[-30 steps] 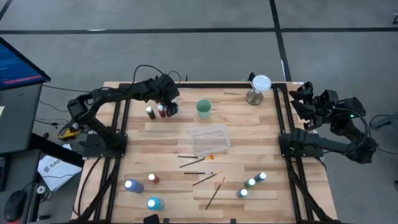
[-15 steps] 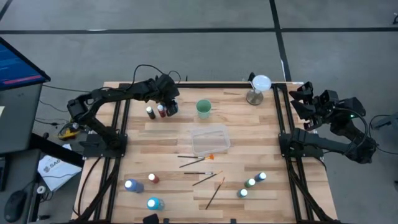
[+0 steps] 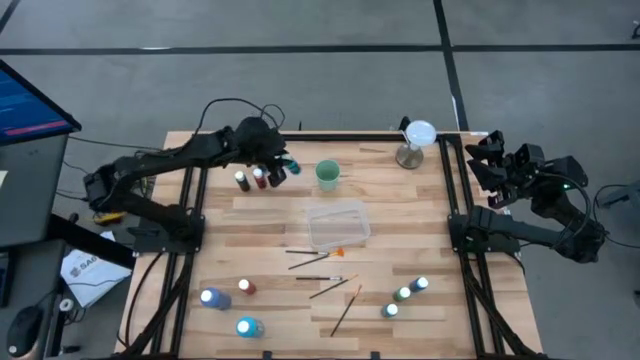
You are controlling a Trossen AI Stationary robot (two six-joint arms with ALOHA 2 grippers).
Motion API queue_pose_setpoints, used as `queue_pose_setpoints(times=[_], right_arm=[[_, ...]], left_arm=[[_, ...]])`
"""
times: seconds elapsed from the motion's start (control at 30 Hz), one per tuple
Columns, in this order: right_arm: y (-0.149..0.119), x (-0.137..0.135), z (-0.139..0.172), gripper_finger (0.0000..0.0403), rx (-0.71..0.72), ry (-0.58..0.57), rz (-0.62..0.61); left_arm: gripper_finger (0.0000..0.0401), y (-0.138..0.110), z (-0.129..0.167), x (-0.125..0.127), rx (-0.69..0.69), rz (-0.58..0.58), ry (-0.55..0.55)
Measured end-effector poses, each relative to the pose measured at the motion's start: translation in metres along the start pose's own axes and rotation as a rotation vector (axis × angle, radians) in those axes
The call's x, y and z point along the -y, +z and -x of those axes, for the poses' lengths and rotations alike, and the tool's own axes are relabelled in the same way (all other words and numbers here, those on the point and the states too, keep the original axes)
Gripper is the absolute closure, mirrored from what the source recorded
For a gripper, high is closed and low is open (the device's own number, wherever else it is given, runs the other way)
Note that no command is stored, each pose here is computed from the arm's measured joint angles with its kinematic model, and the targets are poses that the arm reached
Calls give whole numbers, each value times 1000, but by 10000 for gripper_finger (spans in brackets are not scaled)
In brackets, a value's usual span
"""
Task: Pick & Place Paint Supplies
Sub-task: Put the small light blue paint bottle into the transparent bin
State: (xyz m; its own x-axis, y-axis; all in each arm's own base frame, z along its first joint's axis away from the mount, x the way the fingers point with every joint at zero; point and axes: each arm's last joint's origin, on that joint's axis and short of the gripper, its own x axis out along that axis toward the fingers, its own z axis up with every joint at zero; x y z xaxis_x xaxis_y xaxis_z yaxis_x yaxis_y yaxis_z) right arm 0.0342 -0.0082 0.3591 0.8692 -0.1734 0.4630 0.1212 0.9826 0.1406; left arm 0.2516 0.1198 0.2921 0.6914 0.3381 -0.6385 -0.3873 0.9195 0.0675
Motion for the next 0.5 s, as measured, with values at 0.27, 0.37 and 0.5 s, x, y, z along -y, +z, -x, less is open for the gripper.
queue_pose_setpoints(times=[0.27,0.37,0.5], right_arm=[[0,0,0,230,0,0,-1],[0,0,0,230,0,0,-1],[0,0,0,230,0,0,-2]], left_arm=[[290,47,30,62,169,-65,-82],[290,60,24,80,168,-94,-112],[290,73,0,95,140,-116,-129]])
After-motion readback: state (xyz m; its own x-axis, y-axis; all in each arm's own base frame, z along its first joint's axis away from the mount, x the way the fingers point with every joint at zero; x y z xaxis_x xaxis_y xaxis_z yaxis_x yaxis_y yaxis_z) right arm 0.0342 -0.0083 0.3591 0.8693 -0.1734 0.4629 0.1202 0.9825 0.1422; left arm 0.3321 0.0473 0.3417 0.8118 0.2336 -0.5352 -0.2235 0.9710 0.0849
